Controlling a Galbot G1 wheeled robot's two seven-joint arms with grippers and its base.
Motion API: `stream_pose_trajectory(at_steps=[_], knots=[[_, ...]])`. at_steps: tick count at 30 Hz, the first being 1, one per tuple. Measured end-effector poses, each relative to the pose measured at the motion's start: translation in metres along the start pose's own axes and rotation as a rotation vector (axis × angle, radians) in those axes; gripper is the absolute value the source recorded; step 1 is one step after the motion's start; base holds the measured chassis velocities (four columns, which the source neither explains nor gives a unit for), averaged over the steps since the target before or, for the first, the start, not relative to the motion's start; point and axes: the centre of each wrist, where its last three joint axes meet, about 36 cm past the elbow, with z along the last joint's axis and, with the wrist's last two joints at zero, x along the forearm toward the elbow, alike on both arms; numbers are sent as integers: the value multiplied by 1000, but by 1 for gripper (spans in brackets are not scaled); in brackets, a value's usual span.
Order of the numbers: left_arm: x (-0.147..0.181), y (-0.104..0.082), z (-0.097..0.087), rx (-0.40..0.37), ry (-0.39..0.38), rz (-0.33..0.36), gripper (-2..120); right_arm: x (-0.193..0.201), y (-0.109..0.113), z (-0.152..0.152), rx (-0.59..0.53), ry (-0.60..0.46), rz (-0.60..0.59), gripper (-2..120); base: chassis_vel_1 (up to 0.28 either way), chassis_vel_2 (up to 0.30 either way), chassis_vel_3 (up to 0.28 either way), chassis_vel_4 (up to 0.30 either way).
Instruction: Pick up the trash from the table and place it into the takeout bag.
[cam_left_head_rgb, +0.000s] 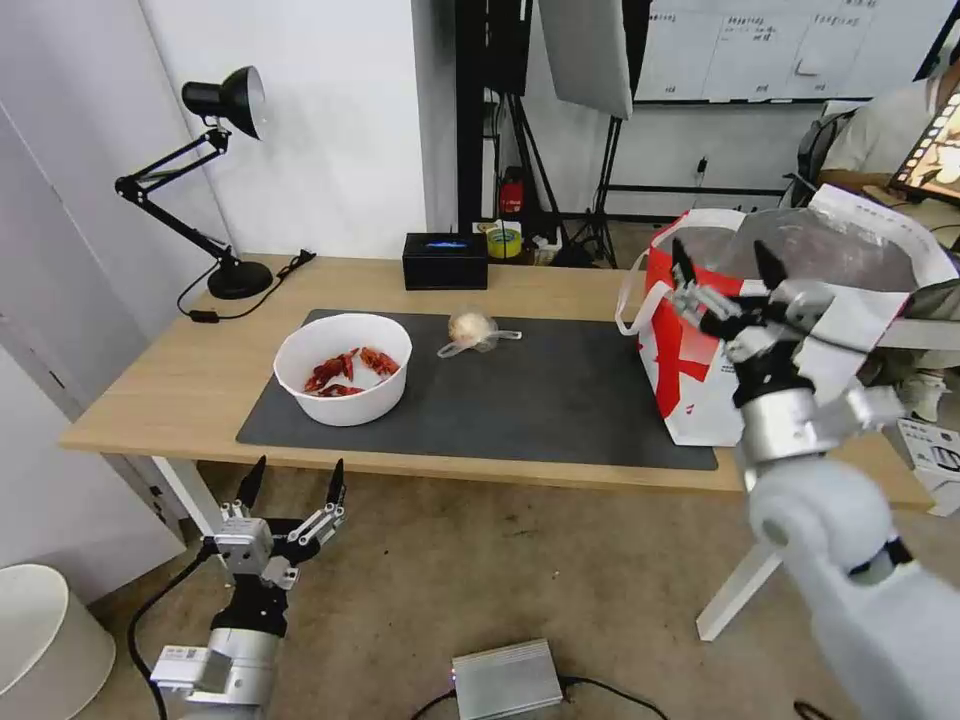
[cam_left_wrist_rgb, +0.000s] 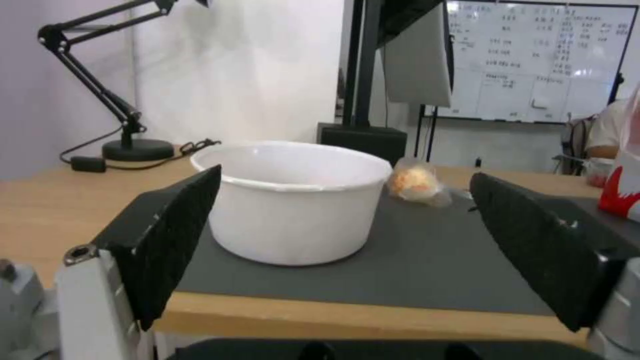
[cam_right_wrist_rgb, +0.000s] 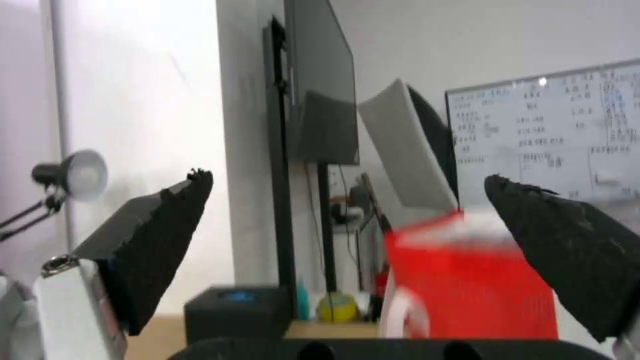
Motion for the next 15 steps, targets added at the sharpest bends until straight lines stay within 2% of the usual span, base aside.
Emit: stream_pose_trajectory(at_steps=[2,6,15], knots=[[-1,0,0,1,-1,1,100,7,2,2,-1,9,1,100,0,0,0,0],[-3,4,6,2,9,32,100,52,11,21,47,37,10,100,0,0,0,0],[-8,18,13,1,0,84,100,98,18,38,88,105,18,100,0,0,0,0]])
